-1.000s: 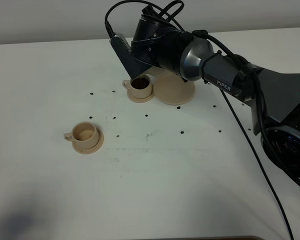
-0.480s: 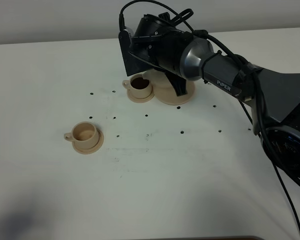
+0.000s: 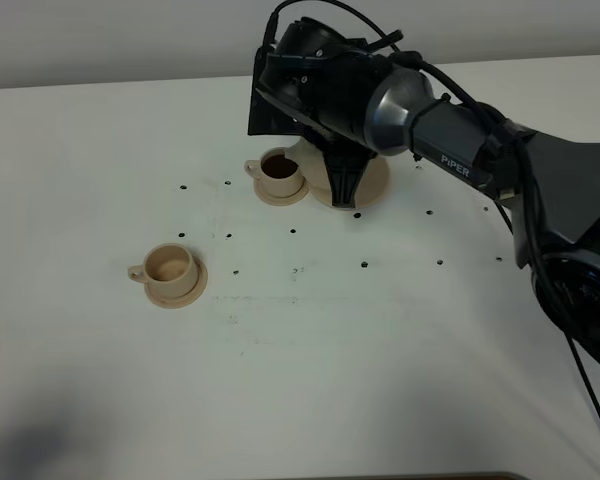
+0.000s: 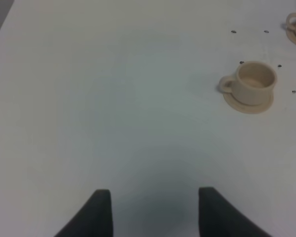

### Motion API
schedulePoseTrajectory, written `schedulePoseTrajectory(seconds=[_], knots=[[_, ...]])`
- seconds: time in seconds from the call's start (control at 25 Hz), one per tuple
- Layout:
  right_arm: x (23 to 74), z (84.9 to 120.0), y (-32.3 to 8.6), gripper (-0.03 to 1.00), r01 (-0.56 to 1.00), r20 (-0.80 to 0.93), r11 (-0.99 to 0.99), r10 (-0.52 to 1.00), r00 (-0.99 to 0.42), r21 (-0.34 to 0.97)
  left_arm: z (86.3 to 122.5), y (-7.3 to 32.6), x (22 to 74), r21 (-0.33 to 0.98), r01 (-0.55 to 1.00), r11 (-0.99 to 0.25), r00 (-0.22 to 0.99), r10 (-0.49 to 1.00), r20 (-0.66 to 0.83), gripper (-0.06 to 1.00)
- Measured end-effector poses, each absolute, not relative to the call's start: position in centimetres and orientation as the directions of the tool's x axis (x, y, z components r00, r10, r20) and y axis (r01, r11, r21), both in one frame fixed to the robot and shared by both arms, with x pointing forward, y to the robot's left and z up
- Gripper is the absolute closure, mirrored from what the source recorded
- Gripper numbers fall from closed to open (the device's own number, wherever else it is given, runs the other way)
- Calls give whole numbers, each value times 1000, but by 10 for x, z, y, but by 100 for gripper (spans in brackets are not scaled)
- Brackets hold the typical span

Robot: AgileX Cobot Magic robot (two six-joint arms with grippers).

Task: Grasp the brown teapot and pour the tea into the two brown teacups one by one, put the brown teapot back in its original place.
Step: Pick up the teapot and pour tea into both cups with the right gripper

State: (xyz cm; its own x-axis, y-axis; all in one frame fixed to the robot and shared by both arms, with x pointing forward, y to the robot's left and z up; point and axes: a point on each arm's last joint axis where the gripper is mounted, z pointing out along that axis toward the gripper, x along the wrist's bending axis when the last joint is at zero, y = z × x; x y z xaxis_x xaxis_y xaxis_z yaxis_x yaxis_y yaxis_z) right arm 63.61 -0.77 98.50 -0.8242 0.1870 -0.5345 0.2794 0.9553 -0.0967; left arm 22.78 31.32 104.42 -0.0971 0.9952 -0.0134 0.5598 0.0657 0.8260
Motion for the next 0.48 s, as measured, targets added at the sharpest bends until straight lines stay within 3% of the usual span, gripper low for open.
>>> schedulePoseTrajectory(seconds=[0.2, 0.48], knots=[[628, 1012, -9, 88, 390, -491, 919, 369, -789, 63, 1044, 313, 228, 826, 560, 66, -97, 995, -13, 51], [627, 1011, -14, 88, 539, -264, 819, 573, -776, 196, 1044, 313, 228, 826, 560, 66, -97, 995, -13, 51]])
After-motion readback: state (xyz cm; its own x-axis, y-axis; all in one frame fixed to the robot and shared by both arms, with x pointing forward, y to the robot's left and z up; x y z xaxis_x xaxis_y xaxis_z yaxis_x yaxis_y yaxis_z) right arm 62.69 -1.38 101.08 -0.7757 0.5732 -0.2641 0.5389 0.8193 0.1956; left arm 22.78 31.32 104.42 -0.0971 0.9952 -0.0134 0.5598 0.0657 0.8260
